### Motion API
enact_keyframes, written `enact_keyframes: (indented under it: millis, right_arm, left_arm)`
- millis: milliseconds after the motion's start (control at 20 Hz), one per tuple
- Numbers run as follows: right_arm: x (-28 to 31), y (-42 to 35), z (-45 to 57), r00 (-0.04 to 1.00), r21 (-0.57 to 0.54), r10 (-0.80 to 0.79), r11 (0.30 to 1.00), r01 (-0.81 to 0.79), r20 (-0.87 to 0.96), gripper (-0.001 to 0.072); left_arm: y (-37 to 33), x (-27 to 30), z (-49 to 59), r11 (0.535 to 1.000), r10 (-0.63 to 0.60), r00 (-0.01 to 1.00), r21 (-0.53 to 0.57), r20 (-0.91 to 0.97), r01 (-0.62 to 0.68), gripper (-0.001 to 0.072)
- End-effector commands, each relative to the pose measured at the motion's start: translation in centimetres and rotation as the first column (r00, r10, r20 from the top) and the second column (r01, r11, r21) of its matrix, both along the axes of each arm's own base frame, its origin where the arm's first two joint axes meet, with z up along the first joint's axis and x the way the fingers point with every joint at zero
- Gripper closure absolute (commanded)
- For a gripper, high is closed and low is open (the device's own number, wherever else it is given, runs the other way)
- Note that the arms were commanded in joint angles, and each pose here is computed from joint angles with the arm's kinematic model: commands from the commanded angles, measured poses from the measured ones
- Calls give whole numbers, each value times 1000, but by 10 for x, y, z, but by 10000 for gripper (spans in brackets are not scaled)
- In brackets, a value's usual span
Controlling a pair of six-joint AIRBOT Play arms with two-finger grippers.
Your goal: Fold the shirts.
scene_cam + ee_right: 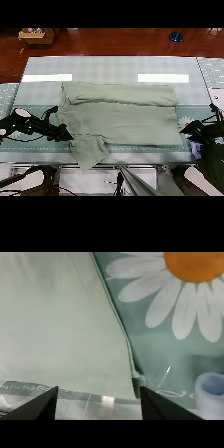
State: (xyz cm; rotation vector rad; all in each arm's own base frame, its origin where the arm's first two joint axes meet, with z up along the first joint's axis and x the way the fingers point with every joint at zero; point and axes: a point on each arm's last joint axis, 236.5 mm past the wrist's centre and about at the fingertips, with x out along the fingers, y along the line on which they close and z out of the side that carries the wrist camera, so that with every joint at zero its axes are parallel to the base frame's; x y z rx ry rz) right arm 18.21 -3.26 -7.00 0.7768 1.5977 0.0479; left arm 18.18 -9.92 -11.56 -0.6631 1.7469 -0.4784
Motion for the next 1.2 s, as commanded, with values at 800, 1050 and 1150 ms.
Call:
enact_keyframes:
  millis: [800, 1050, 1150]
  right_arm:
    - [83, 48, 97, 897, 186, -106, 982, 27, 430, 694]
    - [124, 34, 158, 788, 171, -160, 983, 70, 595, 694]
    - [146, 19, 175, 721, 158, -207, 978, 136, 661, 695]
  left_arm:
    - [-20, 72, 110, 990, 36, 937, -139, 347, 13, 668]
    - [-16, 127, 203, 990, 88, 804, -138, 588, -8, 668]
    - [-4, 160, 228, 992, 127, 720, -107, 682, -73, 667]
